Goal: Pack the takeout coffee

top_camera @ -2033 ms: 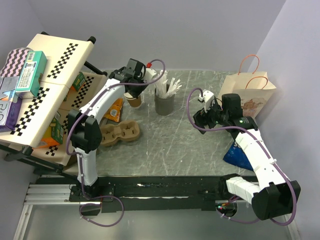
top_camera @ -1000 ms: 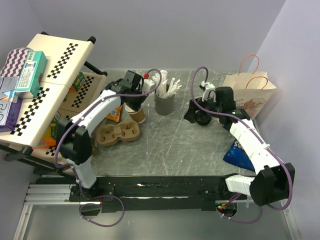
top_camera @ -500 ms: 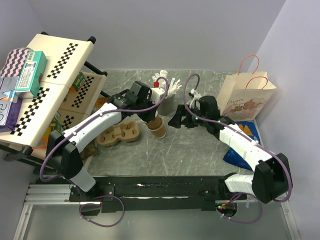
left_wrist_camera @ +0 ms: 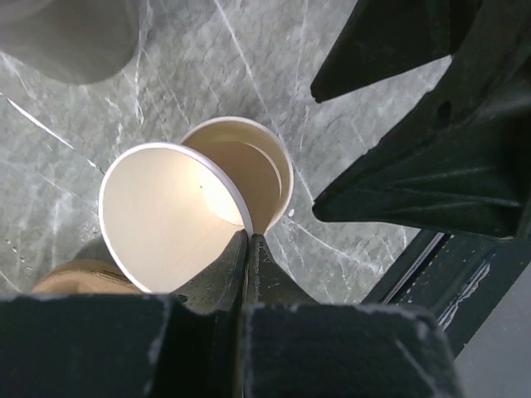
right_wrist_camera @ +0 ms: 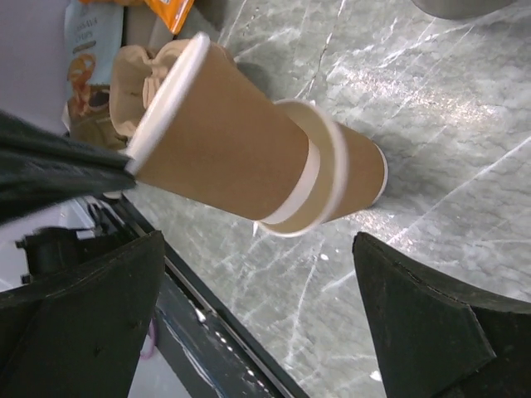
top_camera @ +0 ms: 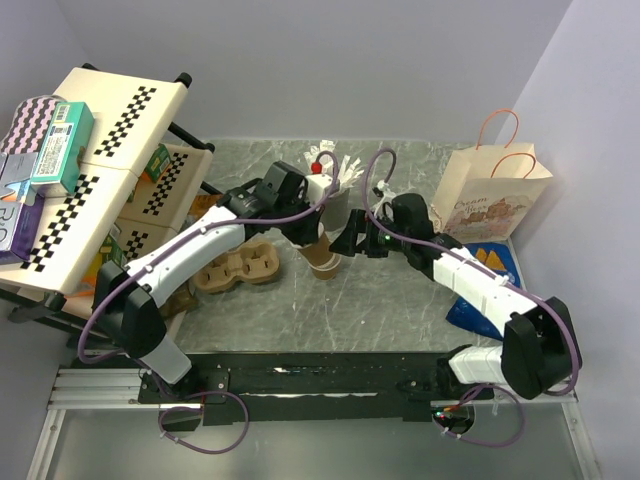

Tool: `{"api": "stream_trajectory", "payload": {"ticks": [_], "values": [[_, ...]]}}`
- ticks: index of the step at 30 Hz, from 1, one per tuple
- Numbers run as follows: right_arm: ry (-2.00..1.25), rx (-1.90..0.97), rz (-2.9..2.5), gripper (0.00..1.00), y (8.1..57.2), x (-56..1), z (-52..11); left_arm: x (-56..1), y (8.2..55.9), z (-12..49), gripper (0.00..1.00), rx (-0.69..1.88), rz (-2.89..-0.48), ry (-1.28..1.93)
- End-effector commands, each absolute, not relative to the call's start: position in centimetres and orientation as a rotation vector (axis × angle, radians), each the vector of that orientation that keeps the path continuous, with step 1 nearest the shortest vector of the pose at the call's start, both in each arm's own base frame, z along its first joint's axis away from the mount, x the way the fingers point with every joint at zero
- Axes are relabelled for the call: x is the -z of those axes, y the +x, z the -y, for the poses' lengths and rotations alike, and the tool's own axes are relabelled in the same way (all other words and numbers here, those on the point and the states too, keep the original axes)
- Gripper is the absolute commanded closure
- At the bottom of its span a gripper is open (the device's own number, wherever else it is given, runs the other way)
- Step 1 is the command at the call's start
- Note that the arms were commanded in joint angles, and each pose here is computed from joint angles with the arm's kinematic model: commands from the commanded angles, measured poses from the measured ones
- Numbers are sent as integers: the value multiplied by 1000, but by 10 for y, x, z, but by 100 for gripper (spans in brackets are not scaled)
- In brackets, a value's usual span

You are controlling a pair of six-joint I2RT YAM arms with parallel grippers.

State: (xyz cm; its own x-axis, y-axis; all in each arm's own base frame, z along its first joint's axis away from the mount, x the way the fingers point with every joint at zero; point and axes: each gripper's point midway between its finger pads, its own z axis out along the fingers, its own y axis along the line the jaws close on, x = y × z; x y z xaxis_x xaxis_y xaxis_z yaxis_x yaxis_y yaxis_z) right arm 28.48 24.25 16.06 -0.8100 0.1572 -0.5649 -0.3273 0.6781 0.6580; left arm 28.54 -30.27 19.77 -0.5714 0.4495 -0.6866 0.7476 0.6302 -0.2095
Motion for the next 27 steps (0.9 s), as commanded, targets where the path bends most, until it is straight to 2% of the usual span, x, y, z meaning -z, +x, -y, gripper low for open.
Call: {"api": "stream_trajectory", "payload": {"ticks": [1, 9, 14, 18, 27], "values": [[-234, -1019, -2212, 0, 280, -186, -235, -257, 287, 318, 99, 747, -2111, 919], [-409, -855, -2149, 0, 281, -198, -206, -292, 274, 297, 99, 667, -1976, 1046], [-385, -801, -2098, 0, 289, -223, -174, -262, 216, 266, 99, 677, -1856, 1437], [-325, -729, -2100, 0, 297, -232, -148, -224, 191, 235, 99, 554, -1704, 1740], [-252, -612, -2111, 0, 301, -227, -126, -169, 173, 253, 99, 469, -1528, 1867]]}}
